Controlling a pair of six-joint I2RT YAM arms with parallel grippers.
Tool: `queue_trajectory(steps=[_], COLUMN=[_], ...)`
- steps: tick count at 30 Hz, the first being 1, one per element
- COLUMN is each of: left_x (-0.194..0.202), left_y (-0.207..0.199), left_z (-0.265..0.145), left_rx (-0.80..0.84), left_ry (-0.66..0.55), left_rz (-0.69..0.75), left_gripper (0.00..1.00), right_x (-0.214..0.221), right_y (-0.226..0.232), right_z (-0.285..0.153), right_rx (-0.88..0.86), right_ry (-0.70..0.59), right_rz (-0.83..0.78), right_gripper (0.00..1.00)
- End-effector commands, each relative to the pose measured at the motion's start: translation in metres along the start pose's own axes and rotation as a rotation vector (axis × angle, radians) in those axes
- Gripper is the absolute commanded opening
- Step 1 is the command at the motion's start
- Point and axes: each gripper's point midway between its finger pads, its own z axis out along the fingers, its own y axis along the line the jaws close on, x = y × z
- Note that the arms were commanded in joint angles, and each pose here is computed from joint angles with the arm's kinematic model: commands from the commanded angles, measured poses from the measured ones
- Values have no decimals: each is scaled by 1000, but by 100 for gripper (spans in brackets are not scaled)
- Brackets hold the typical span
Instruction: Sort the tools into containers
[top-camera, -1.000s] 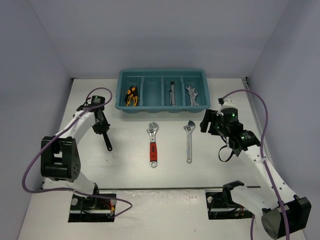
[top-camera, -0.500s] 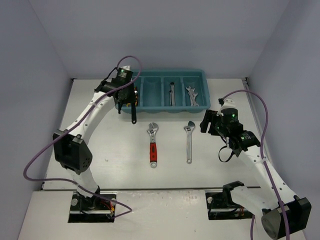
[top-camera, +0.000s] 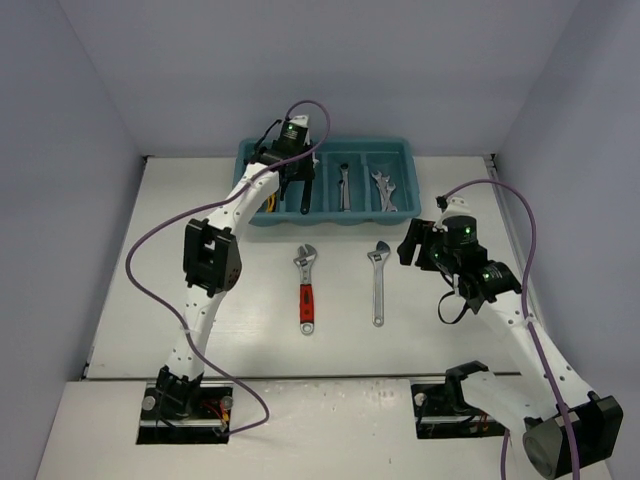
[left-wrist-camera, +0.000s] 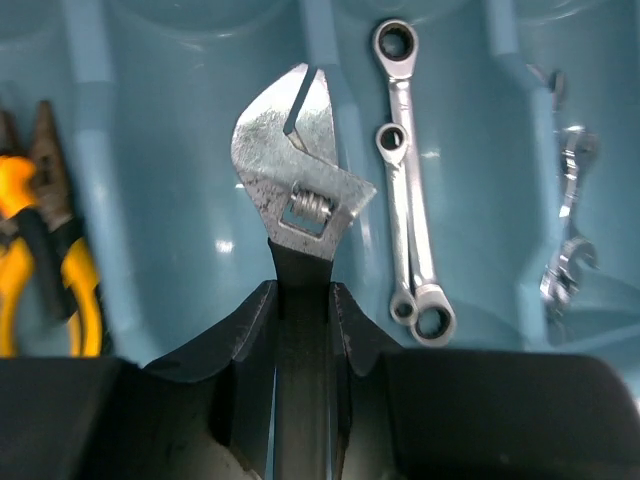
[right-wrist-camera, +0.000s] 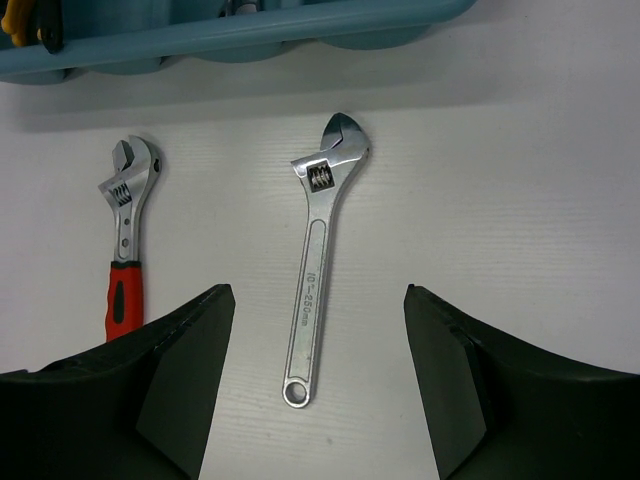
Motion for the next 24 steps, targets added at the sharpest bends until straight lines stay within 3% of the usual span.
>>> queue_trajectory(steps=[1,7,14,15,18,22,24], left_x=[-67,-56,-72,-75,-80,-85,-87], left_y=[-15,-1,4,7,4,2,1], left_z=[-4,23,20,20,14,-3,-18], left_rx=[76,35,29,15,20,22,17], left_ry=[-244,-242,-314,-324,-332,-345,-346], left_rz=[6,40,32,33,42,46,50], left_gripper=[0,0,1,6,40,61,67], right_x=[-17,-10,2,3,7,9,10], right_y=[11,8,7,7,8,9,9], right_z=[-2,2,11,13,18,22,24], right_rx=[-47,-40,-37,-37,-42,-38,-31], right_ry=[-47,-24,24,32,58,74,77], right_rz=[5,0,3,5,6,10,10], right_gripper=[66,66,66,66,66,66,66])
